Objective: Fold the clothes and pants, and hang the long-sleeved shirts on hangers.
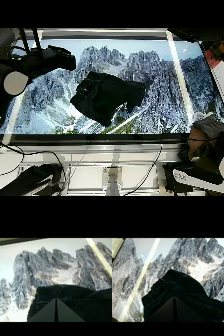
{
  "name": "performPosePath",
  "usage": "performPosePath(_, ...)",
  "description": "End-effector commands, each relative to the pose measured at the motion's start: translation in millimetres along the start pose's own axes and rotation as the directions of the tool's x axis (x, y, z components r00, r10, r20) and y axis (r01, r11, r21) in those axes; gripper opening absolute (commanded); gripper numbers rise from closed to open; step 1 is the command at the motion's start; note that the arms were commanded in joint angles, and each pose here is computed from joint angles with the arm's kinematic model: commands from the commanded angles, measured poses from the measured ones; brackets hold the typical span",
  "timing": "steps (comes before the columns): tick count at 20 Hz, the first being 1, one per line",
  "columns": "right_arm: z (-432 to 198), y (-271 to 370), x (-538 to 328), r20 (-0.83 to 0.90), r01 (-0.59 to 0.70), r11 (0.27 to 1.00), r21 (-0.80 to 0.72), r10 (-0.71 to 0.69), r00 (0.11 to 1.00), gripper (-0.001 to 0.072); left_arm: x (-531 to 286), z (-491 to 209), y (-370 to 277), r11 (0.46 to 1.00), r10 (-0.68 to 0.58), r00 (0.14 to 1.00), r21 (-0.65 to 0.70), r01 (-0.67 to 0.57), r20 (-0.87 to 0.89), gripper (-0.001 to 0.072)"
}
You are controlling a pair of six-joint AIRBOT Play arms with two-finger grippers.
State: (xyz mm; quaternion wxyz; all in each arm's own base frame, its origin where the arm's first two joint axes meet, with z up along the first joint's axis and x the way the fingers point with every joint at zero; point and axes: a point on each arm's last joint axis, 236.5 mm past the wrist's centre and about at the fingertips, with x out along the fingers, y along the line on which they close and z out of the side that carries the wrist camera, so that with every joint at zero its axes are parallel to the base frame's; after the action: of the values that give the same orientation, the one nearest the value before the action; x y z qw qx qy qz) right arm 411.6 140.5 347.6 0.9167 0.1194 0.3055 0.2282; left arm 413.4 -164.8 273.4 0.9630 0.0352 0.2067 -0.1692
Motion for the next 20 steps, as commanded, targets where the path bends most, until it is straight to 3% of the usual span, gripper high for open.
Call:
performPosePath(1, 0.1, -0.1, -0.4, 0.001, 0.001, 1.0, 0.0, -0.001, 1.0, 0.0018, 0.3, -0.3, 0.8, 1.0, 0.002, 1.0, 0.001, -0.002, -0.001, 0.0038)
performPosePath(13, 9.4, 0.4, -0.4, 0.04, -0.002, 1.0, 0.001, 0.002, 0.999, 0.0018, 0.3, -1.1, 3.4, 1.0, 0.012, 1.0, 0.009, -0.012, -0.004, 0.0036)
performPosePath(16, 35.5, 3.2, -3.2, 0.15, -0.014, 1.0, 0.004, 0.014, 0.989, 0.0018, -0.4, -7.4, 28.1, 0.997, 0.081, 0.996, 0.025, -0.08, -0.032, 0.0036)
performPosePath(20, 37.5, 7.2, -2.6, 0.159, -0.031, 0.999, 0.007, 0.03, 0.987, 0.0017, -5.1, -37.7, 83.0, 0.981, 0.189, 0.972, -0.011, -0.193, -0.14, 0.0035)
